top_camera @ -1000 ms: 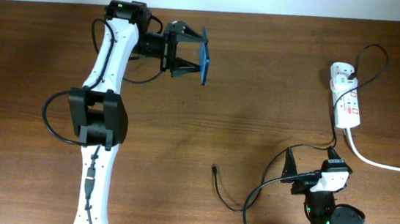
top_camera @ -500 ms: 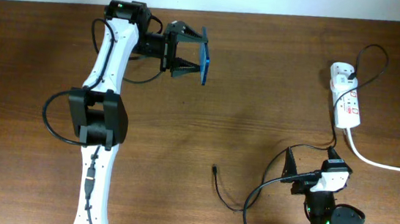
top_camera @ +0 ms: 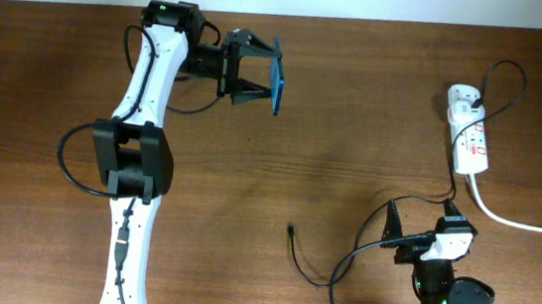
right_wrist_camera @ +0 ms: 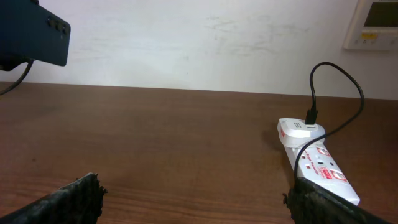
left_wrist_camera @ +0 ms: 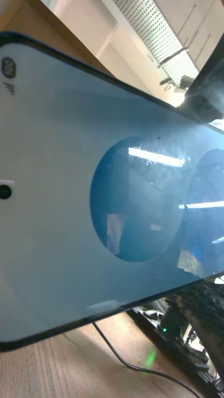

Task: Plug charger to phone and switch on socket

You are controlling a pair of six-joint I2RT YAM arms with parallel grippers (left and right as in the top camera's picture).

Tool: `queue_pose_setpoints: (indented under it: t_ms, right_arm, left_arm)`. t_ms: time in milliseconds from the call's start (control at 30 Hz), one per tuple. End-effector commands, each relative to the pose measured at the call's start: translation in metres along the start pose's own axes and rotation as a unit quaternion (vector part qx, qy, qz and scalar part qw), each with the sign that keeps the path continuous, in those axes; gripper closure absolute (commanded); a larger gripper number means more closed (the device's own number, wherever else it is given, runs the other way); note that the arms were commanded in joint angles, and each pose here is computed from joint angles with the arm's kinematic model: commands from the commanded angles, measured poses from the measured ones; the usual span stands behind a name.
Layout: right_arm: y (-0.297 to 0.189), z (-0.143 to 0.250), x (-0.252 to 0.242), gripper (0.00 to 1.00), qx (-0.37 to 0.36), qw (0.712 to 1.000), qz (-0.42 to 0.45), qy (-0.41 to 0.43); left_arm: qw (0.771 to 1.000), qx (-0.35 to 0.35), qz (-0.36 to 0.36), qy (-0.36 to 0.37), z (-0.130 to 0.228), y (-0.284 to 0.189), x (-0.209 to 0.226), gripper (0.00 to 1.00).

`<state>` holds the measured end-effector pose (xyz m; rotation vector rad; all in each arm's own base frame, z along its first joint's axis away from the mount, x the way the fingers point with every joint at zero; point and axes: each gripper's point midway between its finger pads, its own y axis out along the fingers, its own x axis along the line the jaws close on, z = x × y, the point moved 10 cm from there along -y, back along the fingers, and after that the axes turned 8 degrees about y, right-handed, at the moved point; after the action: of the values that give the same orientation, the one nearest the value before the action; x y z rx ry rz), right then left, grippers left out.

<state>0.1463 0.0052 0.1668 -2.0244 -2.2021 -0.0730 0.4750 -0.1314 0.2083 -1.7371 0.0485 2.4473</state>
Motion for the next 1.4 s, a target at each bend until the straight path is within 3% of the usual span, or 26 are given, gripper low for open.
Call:
queue_pose_setpoints:
  t_ms: [0, 167, 300, 367, 467, 567, 633, 700, 767, 833, 900, 967, 1000, 1100, 1167, 1200, 1233, 1367]
  right_arm:
    - [0.000, 0.002, 0.001, 0.02, 0.003, 1.000, -0.002, 0.002]
    - [0.000, 0.001, 0.003, 0.02, 0.000, 1.000, -0.015, 0.006]
    - [-0.008, -0.006, 0.034, 0.02, 0.029, 0.960, -0.235, 0.150]
    - [-0.012, -0.025, 0.038, 0.02, -0.028, 0.953, -0.259, 0.155]
    - [-0.034, -0.074, 0.047, 0.02, -0.195, 0.927, -0.306, 0.090]
    - [-0.050, -0.120, 0.048, 0.02, -0.248, 0.926, -0.271, 0.085]
    - [-0.051, -0.157, 0.053, 0.02, -0.178, 0.954, -0.233, 0.055]
    - [-0.032, -0.189, 0.055, 0.02, -0.021, 0.980, -0.190, 0.064]
    - [-0.009, -0.217, 0.059, 0.02, 0.109, 0.973, -0.180, 0.100]
    - [0.011, -0.231, 0.071, 0.02, 0.186, 0.939, -0.258, 0.130]
    - [0.033, -0.232, 0.085, 0.02, 0.240, 0.868, -0.402, 0.165]
    - [0.067, -0.218, 0.084, 0.04, 0.286, 0.824, -0.441, 0.211]
    - [0.081, -0.207, 0.080, 0.13, 0.313, 0.828, -0.402, 0.233]
    - [0.101, -0.170, 0.081, 0.13, 0.377, 0.890, -0.167, 0.195]
    - [0.102, -0.164, 0.092, 0.14, 0.385, 0.907, -0.065, 0.160]
    - [0.103, -0.165, 0.102, 0.18, 0.384, 0.912, -0.037, 0.141]
    - [0.106, -0.168, 0.120, 0.27, 0.384, 0.914, -0.023, 0.125]
    - [0.136, -0.177, 0.173, 0.23, 0.402, 0.908, -0.067, 0.095]
  left_arm:
    - [1.000, 0.003, 0.030, 0.004, 0.001, -0.002, -0.010, 0.27]
    - [1.000, 0.003, 0.030, 0.004, 0.001, -0.002, -0.010, 0.27]
    - [1.000, 0.003, 0.030, 0.004, 0.001, -0.002, -0.010, 0.27]
    - [1.000, 0.003, 0.030, 0.004, 0.001, -0.002, -0.010, 0.26]
    - [1.000, 0.003, 0.030, 0.004, 0.001, -0.002, -0.010, 0.27]
    - [1.000, 0.003, 0.030, 0.004, 0.001, -0.002, -0.010, 0.27]
    - [1.000, 0.003, 0.030, 0.004, 0.001, -0.002, -0.010, 0.27]
    - [1.000, 0.003, 0.030, 0.004, 0.001, -0.002, -0.010, 0.27]
    - [1.000, 0.003, 0.030, 0.004, 0.001, -0.002, -0.010, 0.27]
    - [1.000, 0.002, 0.030, 0.004, 0.001, -0.003, -0.010, 0.27]
    - [1.000, 0.003, 0.030, 0.004, 0.001, -0.003, -0.010, 0.27]
    - [1.000, 0.003, 0.030, 0.004, 0.001, -0.003, -0.010, 0.28]
    - [1.000, 0.003, 0.030, 0.003, 0.001, -0.003, -0.010, 0.27]
    - [1.000, 0.003, 0.030, -0.004, 0.001, -0.003, -0.010, 0.27]
    - [1.000, 0.003, 0.030, -0.008, 0.001, -0.003, -0.010, 0.28]
    - [1.000, 0.003, 0.030, -0.008, 0.001, -0.003, -0.010, 0.28]
    - [1.000, 0.003, 0.030, -0.009, 0.001, -0.003, -0.010, 0.27]
    - [0.999, 0.004, 0.030, -0.017, 0.001, -0.002, -0.010, 0.27]
